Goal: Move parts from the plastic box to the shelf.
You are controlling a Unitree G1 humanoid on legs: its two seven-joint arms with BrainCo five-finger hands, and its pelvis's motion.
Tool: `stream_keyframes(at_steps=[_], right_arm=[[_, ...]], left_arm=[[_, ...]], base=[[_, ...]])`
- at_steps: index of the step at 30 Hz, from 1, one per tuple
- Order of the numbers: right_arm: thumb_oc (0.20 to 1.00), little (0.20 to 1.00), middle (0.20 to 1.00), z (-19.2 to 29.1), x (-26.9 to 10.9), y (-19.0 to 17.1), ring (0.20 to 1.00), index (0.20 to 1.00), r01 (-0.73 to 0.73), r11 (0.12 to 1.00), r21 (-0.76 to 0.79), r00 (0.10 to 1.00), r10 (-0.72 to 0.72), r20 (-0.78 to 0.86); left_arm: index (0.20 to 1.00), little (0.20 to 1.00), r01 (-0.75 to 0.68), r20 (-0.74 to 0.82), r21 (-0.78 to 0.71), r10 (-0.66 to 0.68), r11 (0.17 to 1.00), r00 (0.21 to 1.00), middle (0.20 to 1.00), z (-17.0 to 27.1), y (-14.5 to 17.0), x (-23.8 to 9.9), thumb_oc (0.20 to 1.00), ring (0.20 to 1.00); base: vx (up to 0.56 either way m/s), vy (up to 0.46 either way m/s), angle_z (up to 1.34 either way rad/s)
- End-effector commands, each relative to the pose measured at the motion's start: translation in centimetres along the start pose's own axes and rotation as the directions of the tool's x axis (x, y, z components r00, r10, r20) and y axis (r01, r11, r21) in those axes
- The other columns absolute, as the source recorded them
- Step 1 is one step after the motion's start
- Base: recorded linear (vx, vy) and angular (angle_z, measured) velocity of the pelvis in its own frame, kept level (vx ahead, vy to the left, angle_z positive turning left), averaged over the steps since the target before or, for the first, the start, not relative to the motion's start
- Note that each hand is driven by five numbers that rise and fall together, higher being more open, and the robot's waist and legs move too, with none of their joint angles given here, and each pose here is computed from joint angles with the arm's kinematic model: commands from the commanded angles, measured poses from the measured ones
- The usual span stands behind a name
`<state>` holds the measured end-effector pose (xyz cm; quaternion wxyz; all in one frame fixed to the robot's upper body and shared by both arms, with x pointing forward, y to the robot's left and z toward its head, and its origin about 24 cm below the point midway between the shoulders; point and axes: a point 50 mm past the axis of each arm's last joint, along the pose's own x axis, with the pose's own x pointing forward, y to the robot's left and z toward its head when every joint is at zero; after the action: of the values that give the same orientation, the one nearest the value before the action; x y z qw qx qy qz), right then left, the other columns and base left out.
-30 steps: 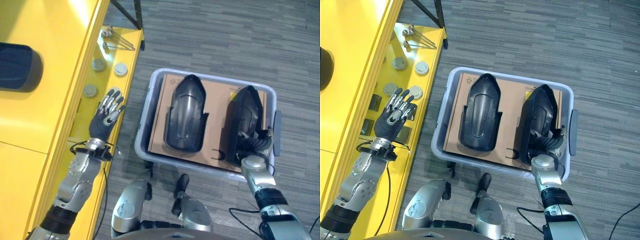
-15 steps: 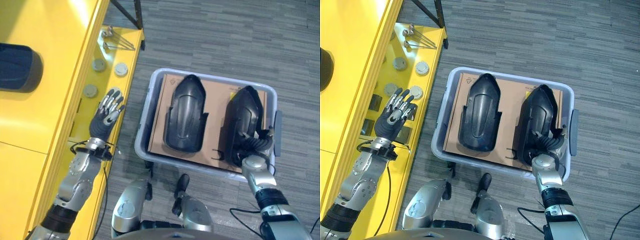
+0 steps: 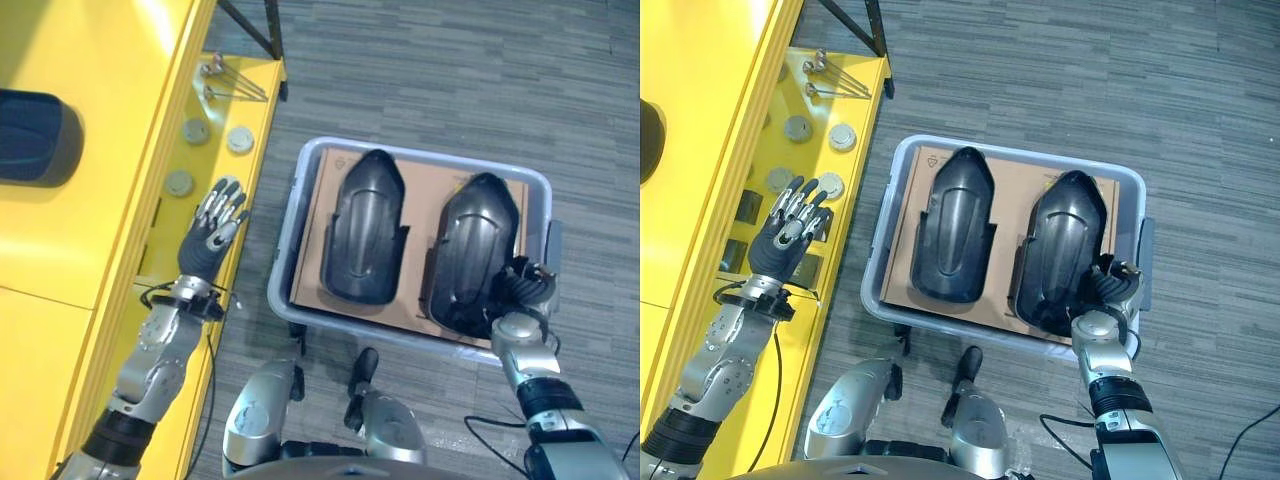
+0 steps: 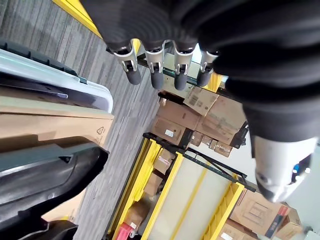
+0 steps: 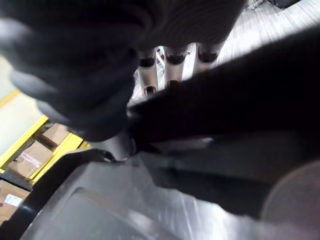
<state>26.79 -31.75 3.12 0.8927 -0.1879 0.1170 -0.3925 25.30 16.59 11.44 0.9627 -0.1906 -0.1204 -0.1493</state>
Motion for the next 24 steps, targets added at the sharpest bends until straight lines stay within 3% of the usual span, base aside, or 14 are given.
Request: stream_keyframes(at_steps=[1, 13, 17, 21, 24], right_arm=[[0.200, 0.200, 0.200, -1.5, -2.0, 2.8, 0.200, 0.200, -0.134, 0.991, 0.008, 0.990, 0.134, -0.047], [0.200, 0.200, 0.200, -0.6, -1.9, 2.5, 0.200, 0.200, -0.118, 0.993, 0.013, 0.993, 0.118, 0.003], [0.200, 0.200, 0.200, 0.2, -2.0, 2.1, 0.200, 0.200, -0.074, 0.994, 0.086, 0.996, 0.070, 0.048], [0.200, 0.200, 0.200, 2.4, -2.1, 1.3, 0.200, 0.200, -0.045, 0.982, 0.185, 0.988, 0.016, 0.153], [0.200, 0.200, 0.200, 6.8, -3.0, -0.1, 0.200, 0.200, -0.066, 0.956, 0.285, 0.937, -0.039, 0.347]], left_arm=[[1.000, 1.000, 0.045, 0.144, -0.025, -0.041, 0.999, 0.989, 1.000, 1.8, -1.1, 0.6, 1.000, 1.000], [1.000, 1.000, 0.052, 0.141, -0.024, -0.048, 0.998, 0.989, 1.000, 1.9, -1.1, 0.5, 1.000, 1.000], [1.000, 1.000, 0.060, 0.137, -0.020, -0.057, 0.998, 0.989, 1.000, 1.8, -1.2, 0.3, 1.000, 1.000], [1.000, 1.000, 0.060, 0.136, -0.018, -0.057, 0.998, 0.989, 1.000, 1.9, -1.1, -0.1, 1.000, 1.000], [1.000, 1.000, 0.013, 0.094, -0.019, -0.011, 1.000, 0.996, 1.000, 1.8, -0.4, -0.7, 1.000, 1.000]], base=[[0.00, 0.000, 0.00], [0.00, 0.000, 0.00], [0.00, -0.003, 0.01], [0.01, 0.003, 0.00], [0.08, 0.018, -0.04]])
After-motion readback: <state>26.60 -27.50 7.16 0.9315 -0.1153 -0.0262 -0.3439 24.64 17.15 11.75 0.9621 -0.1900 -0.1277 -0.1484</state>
